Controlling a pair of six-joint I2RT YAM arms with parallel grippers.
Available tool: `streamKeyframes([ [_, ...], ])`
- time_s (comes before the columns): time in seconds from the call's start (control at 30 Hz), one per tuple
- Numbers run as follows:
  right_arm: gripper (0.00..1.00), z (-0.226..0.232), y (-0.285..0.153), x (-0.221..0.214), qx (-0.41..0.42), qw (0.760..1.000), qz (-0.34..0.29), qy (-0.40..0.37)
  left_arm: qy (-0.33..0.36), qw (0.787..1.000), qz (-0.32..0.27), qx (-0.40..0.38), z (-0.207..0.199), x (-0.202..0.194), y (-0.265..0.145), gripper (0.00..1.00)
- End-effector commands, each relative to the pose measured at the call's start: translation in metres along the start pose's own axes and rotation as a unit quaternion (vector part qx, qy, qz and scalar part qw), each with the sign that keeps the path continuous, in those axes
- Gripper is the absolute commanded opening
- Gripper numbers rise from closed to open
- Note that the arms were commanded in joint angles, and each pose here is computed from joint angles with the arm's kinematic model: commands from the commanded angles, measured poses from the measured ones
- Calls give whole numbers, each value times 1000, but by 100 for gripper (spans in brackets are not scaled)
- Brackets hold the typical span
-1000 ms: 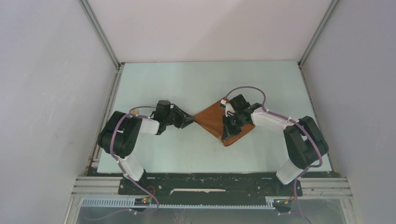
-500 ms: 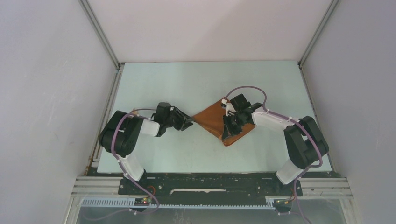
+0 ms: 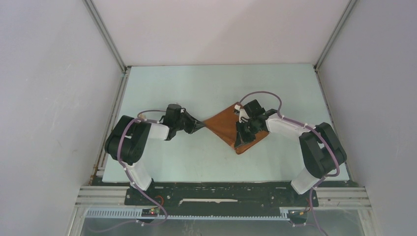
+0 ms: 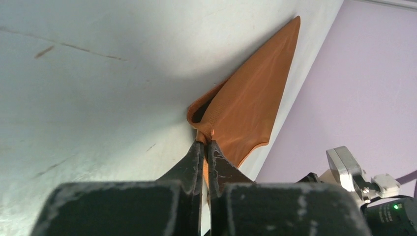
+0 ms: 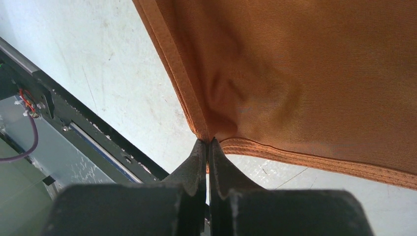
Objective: Fold the napkin into a case and place the utensils inside
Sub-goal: Pick up the lower triangle-folded napkin from the center of the board, then fold the lower triangle-folded napkin at the center of the board.
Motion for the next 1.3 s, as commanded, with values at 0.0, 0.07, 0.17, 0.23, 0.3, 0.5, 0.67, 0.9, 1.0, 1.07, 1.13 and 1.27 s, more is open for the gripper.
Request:
streamKeyframes([
  [0.0, 0, -4, -12, 2, -7, 999, -33, 15, 37, 999, -21, -26, -27, 6, -2, 0],
  [0.07, 0, -8, -14, 2, -12, 999, -37, 27, 44, 999, -19, -19, -32, 5, 0, 0],
  [0.17, 0, -15, -19, 3, -22, 998, -49, 43, 52, 998, -18, -9, -43, 4, 1, 0],
  [0.23, 0, -19, -23, 5, -21, 997, -54, 54, 54, 998, -18, -2, -52, 4, 5, 0],
  [0.3, 0, -22, -26, 6, -17, 996, -59, 61, 57, 998, -18, 9, -60, 5, 8, 0],
  [0.5, 0, -24, -28, 6, -10, 996, -59, 62, 60, 997, -38, 21, -73, 10, 9, 0],
  [0.67, 0, -31, -33, 7, -29, 994, -70, 80, 67, 997, -16, 29, -89, 8, 23, 0],
  [0.9, 0, -50, -39, 8, -57, 989, -76, 112, 76, 996, -16, 36, -108, 5, 41, 0],
  [1.0, 0, -56, -39, 7, -72, 988, -73, 119, 81, 996, -8, 30, -117, 4, 51, 0],
  [1.07, 0, -58, -39, 6, -78, 987, -71, 123, 88, 996, -3, 22, -127, 2, 57, 0],
  [1.13, 0, -60, -39, 6, -85, 986, -73, 125, 90, 996, 1, 24, -130, 1, 65, 0],
  [1.27, 0, -65, -39, 6, -97, 984, -75, 131, 93, 995, 9, 27, -134, 1, 77, 0],
])
Point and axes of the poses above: each gripper's point midway between its finger pads, its own y axis out along the fingers, its own z axis along the line the jaws close on, x = y × z, the point moved 10 cm from there along -y, back along the fingers, and after that the axes turned 1 degree about y, right-handed, at the moved point
